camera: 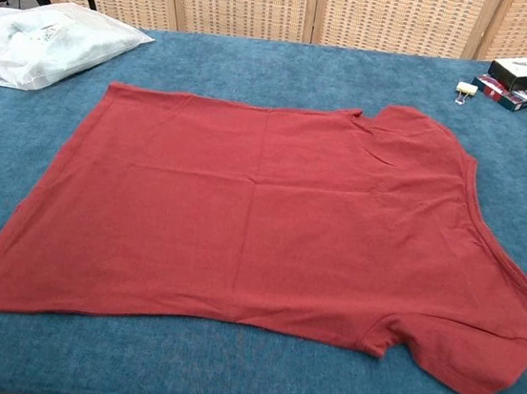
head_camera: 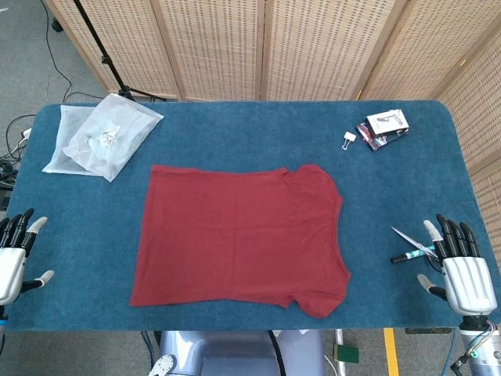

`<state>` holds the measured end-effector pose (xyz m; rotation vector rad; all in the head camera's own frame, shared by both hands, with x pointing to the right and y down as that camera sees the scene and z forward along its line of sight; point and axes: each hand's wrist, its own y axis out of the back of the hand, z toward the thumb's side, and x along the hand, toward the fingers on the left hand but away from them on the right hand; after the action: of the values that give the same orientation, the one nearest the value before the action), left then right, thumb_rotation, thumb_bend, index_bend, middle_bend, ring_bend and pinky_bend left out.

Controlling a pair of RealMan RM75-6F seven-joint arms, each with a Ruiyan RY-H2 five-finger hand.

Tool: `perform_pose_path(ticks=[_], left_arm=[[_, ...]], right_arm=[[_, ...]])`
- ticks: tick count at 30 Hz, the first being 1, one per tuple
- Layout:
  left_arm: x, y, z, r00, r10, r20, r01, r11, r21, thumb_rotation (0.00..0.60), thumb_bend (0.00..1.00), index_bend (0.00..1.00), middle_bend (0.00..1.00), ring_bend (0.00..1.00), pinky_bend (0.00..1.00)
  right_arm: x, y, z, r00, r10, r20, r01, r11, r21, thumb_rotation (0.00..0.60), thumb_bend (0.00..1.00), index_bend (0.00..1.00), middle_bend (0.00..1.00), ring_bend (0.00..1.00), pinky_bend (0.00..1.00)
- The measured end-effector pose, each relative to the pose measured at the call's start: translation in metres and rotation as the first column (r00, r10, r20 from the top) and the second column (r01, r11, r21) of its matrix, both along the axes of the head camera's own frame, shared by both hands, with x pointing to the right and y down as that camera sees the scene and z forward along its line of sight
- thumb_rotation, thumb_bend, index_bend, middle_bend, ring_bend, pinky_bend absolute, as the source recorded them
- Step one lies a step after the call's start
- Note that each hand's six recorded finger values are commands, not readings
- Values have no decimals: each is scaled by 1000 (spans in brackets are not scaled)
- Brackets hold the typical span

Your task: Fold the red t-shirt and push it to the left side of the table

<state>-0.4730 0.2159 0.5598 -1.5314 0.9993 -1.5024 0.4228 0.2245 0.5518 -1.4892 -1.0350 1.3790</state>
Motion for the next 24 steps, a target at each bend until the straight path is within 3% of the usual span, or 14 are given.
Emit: perform_pose_path(ticks=[7, 13, 16, 20, 24], left_arm=[[0, 1, 1, 1000, -1, 3, 1, 1000, 0, 600, 23, 0, 0, 0, 0], [3, 0, 3, 1000, 8, 6, -7, 1000, -3, 600, 23, 0, 0, 0, 0], [4, 0, 3, 1000, 8, 7, -7, 1000, -2, 600, 23, 0, 0, 0, 0], [3, -1, 2, 1000, 0, 4, 0, 1000, 1, 600, 23, 0, 0, 0, 0], [3, -1, 2, 1000, 1, 1, -1, 1000, 1, 600, 24, 0, 0, 0, 0]], right_arm=[[-6, 4, 5, 999, -42, 4, 42, 999, -31, 600, 0, 0, 0, 0, 0], [-29, 17, 11, 982, -176, 69, 181, 980, -85, 600, 0, 19, 0, 0, 0], [-45, 30, 17, 954, -271, 127, 286, 951, -120, 600, 0, 59, 0, 0, 0], [-63, 52, 30, 896, -397, 200, 431, 887, -168, 600, 0, 99, 0, 0, 0], [-80, 70, 45, 848, -476, 234, 520, 833, -190, 600, 0, 114, 0, 0, 0]])
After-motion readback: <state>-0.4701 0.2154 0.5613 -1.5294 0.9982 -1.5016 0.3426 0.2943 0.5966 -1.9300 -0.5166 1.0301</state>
